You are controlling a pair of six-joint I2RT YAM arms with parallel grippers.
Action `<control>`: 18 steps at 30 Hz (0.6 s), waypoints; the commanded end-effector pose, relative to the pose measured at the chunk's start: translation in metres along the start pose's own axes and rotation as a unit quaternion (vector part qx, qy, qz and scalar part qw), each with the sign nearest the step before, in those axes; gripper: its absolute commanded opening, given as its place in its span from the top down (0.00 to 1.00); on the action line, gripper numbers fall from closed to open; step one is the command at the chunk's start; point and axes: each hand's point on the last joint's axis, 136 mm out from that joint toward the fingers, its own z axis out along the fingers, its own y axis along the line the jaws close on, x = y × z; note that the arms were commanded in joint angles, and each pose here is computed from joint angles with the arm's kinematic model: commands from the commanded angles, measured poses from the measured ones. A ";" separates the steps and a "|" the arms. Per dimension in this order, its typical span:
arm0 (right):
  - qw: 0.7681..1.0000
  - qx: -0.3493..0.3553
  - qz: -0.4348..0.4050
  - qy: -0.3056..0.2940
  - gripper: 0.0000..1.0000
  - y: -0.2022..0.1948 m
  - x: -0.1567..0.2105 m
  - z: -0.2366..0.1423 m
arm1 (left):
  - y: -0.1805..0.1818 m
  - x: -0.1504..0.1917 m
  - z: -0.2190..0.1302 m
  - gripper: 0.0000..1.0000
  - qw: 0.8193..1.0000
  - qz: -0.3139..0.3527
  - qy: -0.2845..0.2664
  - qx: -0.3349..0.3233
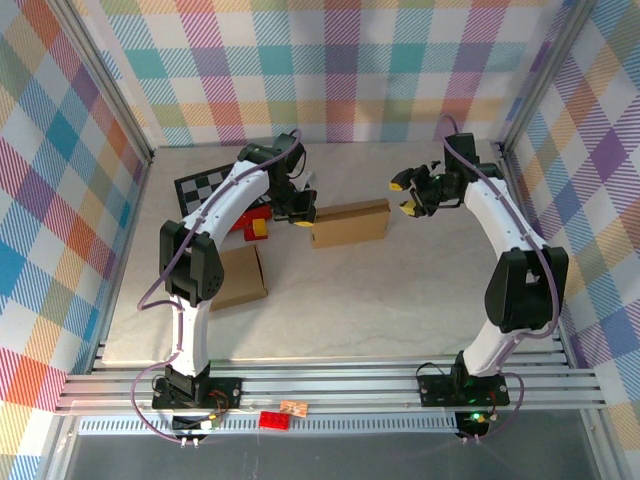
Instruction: Fold the paper box
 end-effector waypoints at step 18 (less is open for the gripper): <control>0.996 0.028 0.065 0.048 0.49 -0.034 0.007 0.038 | 0.010 0.002 0.007 1.00 1.000 -0.009 0.015 -0.017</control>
